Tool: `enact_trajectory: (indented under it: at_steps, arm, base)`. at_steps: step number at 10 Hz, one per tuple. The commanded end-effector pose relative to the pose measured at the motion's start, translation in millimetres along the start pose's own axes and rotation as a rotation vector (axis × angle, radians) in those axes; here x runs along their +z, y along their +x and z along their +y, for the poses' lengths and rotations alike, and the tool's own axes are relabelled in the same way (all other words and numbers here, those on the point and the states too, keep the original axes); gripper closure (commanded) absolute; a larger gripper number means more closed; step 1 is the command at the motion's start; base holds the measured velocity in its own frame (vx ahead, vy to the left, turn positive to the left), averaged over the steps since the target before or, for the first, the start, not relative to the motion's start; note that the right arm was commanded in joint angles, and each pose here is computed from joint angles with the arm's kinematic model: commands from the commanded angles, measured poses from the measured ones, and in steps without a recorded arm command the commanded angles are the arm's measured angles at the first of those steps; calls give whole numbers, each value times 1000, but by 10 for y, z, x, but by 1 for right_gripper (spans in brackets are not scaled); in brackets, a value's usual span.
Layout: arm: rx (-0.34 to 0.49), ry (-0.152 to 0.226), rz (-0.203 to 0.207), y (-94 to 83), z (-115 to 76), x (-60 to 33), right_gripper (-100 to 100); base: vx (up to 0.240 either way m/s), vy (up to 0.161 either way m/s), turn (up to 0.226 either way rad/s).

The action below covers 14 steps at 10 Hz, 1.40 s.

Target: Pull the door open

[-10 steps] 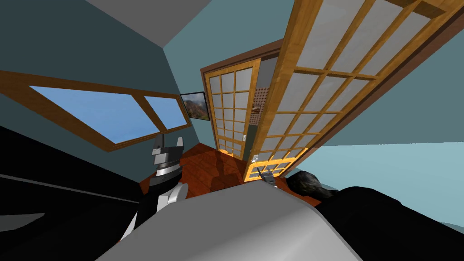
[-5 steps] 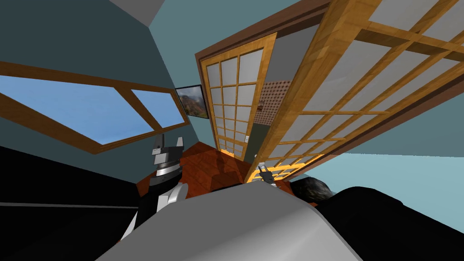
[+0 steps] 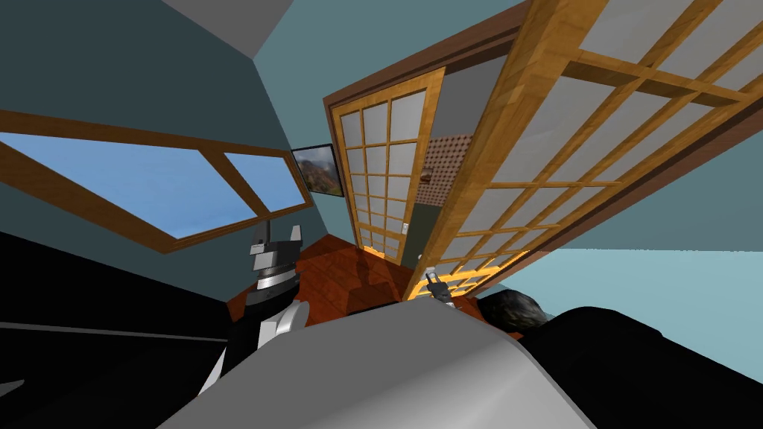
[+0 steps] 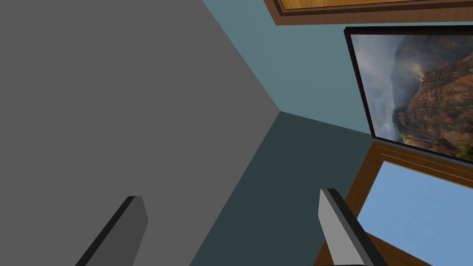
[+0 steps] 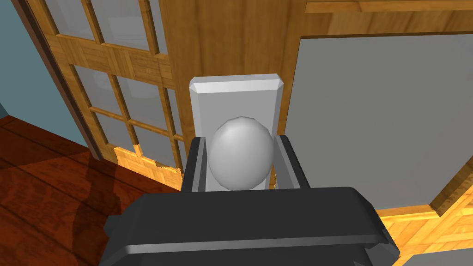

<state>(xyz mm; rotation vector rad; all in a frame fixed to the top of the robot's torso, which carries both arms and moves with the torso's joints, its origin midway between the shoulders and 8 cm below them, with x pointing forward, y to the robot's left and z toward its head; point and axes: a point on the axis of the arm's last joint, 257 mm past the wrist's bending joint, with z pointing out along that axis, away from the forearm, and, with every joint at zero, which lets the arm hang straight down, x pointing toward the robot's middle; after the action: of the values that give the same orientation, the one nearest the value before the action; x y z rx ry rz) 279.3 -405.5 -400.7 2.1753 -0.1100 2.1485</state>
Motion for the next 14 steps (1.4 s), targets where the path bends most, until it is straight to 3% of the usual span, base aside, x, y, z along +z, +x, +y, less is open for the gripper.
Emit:
enact_trajectory:
  at_steps: [1,10,14]
  arm:
    - [1,13,2,3,-3,-3,100]
    - [7,98,12,25,-12,-27,100]
    - [7,112,2,-13,-3,-115,100]
  base:
    - [-135,-18,173]
    - [-244,-64,183]
    - [-172,-26,122]
